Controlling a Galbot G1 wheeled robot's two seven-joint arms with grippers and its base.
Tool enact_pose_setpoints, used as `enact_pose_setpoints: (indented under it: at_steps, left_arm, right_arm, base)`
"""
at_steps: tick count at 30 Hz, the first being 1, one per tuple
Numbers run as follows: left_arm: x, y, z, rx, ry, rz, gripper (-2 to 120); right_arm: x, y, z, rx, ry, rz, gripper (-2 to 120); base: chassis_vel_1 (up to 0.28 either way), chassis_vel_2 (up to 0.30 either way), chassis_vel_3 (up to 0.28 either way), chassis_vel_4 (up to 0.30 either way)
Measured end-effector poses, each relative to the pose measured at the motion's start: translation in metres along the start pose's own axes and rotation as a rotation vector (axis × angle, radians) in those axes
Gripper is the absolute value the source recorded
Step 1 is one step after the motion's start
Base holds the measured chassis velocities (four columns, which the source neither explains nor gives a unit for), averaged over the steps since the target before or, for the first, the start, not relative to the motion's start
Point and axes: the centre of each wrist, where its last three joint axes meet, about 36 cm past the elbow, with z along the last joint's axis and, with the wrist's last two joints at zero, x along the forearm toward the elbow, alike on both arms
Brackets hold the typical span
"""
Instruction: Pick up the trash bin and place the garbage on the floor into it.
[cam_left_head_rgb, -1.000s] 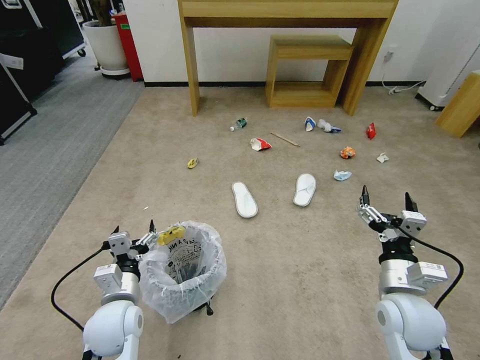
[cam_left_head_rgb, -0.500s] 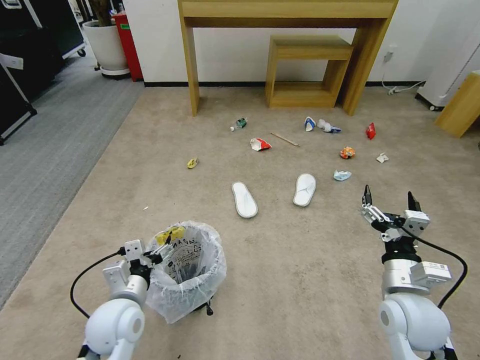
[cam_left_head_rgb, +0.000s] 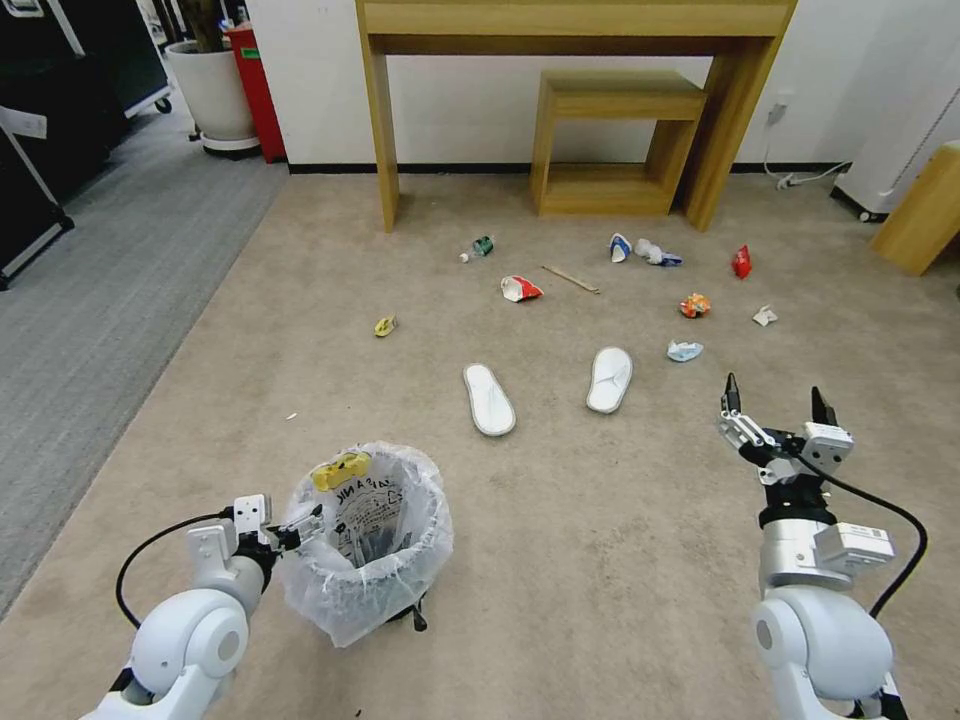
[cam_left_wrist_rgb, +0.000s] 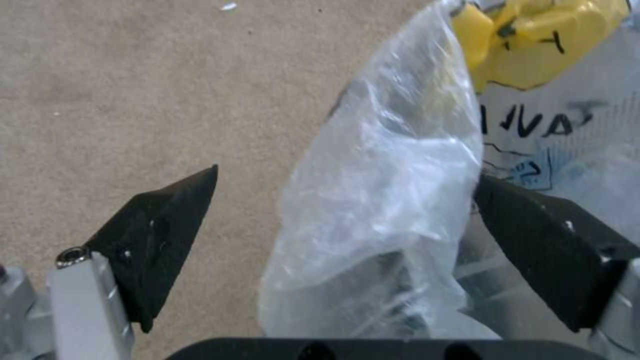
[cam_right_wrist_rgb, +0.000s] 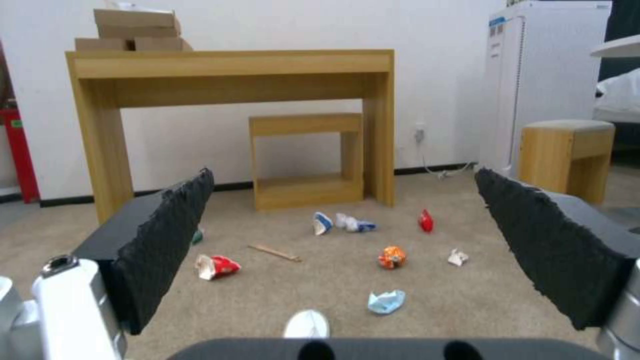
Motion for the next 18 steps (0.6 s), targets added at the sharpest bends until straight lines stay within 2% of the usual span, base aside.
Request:
enact_pose_setpoints:
  at_steps: [8,18]
  left_arm:
    - [0.000,-0.003,-0.004,-0.030,0.034,0.012,97]
    - [-0.007,0.010,-0.009,-0.079,0.060,0.003,97]
  right_arm:
    - [0.000,0.002,0.003,-0.003,0.007,-0.001,100]
    - [0.000,0.004,0.007,-0.005,0.012,0.002,100]
  base:
    - [0.000,0.000,0.000,0.000]
    - [0.000,0.000,0.000,0.000]
